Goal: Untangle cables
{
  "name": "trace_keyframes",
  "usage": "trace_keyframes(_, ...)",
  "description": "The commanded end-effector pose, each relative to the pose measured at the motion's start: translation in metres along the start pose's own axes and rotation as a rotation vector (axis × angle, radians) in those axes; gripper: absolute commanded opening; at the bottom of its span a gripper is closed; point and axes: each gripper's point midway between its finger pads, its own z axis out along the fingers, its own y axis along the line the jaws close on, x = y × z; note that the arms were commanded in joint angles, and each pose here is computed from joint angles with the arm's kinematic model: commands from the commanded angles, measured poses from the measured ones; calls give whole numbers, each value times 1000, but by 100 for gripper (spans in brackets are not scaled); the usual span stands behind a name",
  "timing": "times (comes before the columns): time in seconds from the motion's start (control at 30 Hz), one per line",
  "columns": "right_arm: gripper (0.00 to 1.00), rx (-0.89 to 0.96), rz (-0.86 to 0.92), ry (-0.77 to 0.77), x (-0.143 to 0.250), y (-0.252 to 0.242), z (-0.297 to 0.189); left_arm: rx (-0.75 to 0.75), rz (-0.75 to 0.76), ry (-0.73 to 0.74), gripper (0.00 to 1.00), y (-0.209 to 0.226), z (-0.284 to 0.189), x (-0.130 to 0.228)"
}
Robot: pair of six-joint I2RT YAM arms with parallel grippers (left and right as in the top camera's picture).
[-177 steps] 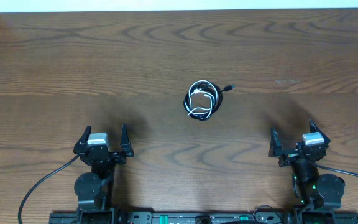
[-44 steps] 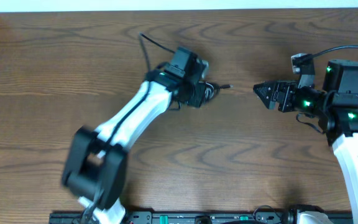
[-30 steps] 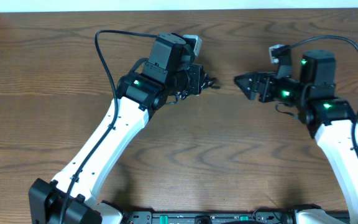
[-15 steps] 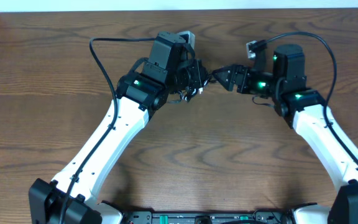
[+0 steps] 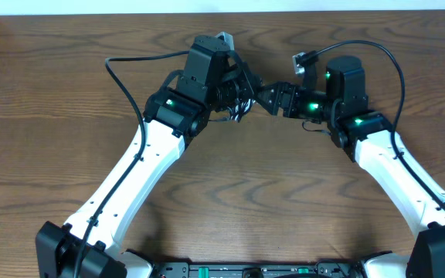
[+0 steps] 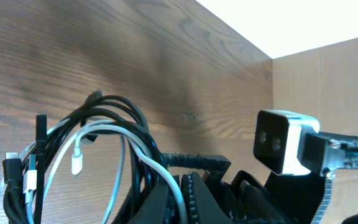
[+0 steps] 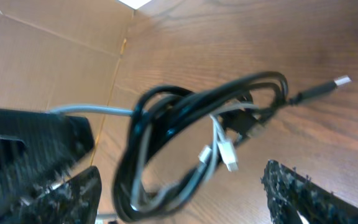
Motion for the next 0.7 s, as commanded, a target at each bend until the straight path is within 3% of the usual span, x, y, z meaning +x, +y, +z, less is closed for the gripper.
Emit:
trace_keyframes(0.0,78,-13,-18,-34,-8,12,7,33,-34,21,7,-8,-1,3)
trace_keyframes(0.13,71,66,1,-71,-9,3,12,34,-37,23,7,-8,-1,3)
trace_keyframes(0.27,58,211,46,-109,-11,-27,6,29,-45,12,7,-4,-2,-3)
trace_keyframes(0.57,1,557,144,-112,-2,-108,-36,-22,-15,-48,7,23,-24,-32)
trace_keyframes(0.67,1,581,134,-95,-1,-116,-43,-43,-9,-48,7,31,-29,-35)
